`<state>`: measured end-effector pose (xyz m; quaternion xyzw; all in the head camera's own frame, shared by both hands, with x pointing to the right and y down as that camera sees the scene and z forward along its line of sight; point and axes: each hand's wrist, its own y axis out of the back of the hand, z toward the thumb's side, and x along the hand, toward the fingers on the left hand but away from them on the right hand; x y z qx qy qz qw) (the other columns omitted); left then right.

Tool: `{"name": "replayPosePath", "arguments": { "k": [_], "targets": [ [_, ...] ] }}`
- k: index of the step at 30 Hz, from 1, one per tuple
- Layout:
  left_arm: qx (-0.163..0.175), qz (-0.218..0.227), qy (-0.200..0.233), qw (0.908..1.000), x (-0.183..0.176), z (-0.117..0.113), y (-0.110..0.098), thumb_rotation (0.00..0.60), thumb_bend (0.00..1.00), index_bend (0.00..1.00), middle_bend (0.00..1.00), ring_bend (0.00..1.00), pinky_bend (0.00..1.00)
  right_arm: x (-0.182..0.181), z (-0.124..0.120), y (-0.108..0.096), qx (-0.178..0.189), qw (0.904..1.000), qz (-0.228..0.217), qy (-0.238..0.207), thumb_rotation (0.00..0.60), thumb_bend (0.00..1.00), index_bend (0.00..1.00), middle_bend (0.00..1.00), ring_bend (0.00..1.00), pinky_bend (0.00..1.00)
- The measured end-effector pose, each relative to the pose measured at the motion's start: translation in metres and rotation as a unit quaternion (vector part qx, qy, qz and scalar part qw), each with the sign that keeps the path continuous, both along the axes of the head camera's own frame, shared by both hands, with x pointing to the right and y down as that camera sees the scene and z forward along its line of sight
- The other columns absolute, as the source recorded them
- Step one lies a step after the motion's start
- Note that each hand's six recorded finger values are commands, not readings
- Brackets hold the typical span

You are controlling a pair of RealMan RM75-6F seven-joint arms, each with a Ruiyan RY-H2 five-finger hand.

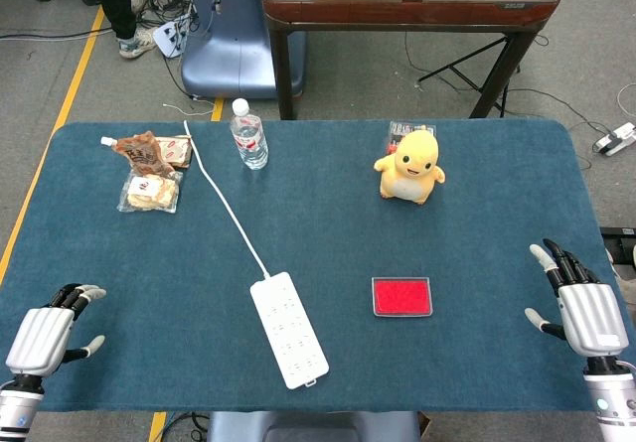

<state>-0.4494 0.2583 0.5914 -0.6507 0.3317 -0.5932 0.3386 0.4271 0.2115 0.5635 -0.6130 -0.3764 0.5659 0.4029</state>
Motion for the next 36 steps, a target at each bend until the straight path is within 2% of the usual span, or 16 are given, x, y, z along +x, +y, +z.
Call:
{"name": "replayPosePath", "arguments": {
  "k": [7, 10, 12, 16, 18, 19, 22, 26, 31, 36],
  "targets": [
    [-0.004, 0.0, 0.005, 1.0, 0.003, 0.001, 0.001, 0.6, 0.2, 0.35, 0.26, 0.21, 0.53, 0.0, 0.0, 0.001, -0.001, 1.0, 0.001, -0.002, 0.6, 0.0, 0.13, 0.1, 0.14, 0.36],
    [-0.001, 0.004, 0.012, 0.9999, 0.006, 0.0, -0.001, 0.6, 0.2, 0.35, 0.26, 0.25, 0.55, 0.0, -0.001, 0.0, 0.001, 1.0, 0.001, -0.004, 0.6, 0.0, 0.13, 0.1, 0.14, 0.36],
    [0.001, 0.007, 0.023, 0.9997, 0.01, -0.001, -0.004, 0.6, 0.2, 0.35, 0.27, 0.3, 0.6, 0.0, -0.004, -0.002, 0.005, 1.0, 0.001, -0.007, 0.6, 0.0, 0.13, 0.1, 0.14, 0.36],
    [0.002, 0.016, 0.061, 0.998, 0.024, -0.005, -0.013, 0.6, 0.2, 0.37, 0.38, 0.52, 0.81, -0.002, -0.01, -0.006, 0.014, 0.9998, -0.002, -0.012, 0.6, 0.0, 0.13, 0.1, 0.14, 0.36],
    [0.004, 0.033, 0.086, 0.9957, 0.037, -0.008, -0.021, 0.6, 0.2, 0.38, 0.5, 0.65, 0.89, -0.002, -0.013, -0.008, 0.017, 0.9998, -0.003, -0.013, 0.6, 0.0, 0.13, 0.1, 0.14, 0.36],
    [0.006, 0.044, 0.096, 0.9944, 0.044, -0.009, -0.024, 0.6, 0.2, 0.38, 0.6, 0.73, 0.95, -0.002, -0.015, -0.009, 0.019, 0.9997, -0.003, -0.014, 0.6, 0.0, 0.13, 0.1, 0.14, 0.36],
    [0.014, 0.085, 0.131, 0.9876, 0.073, -0.014, -0.038, 0.6, 0.24, 0.37, 0.8, 0.88, 1.0, -0.004, -0.021, -0.012, 0.025, 0.9996, -0.004, -0.015, 0.6, 0.0, 0.13, 0.1, 0.14, 0.36],
    [0.012, 0.133, 0.175, 0.9755, 0.112, -0.016, -0.054, 0.6, 0.4, 0.36, 0.98, 1.0, 1.0, -0.005, -0.03, -0.016, 0.032, 0.9993, -0.003, -0.018, 0.6, 0.0, 0.13, 0.11, 0.14, 0.36],
    [-0.01, 0.197, 0.2, 0.9599, 0.158, -0.008, -0.061, 0.6, 0.51, 0.33, 1.0, 1.0, 1.0, -0.004, -0.04, -0.021, 0.044, 0.9989, 0.001, -0.02, 0.6, 0.0, 0.13, 0.11, 0.14, 0.36],
    [-0.031, 0.264, 0.205, 0.942, 0.203, 0.004, -0.062, 0.6, 0.53, 0.24, 1.0, 1.0, 1.0, -0.002, -0.047, -0.025, 0.049, 0.9986, 0.005, -0.018, 0.6, 0.01, 0.13, 0.12, 0.14, 0.36]
  ]
}}
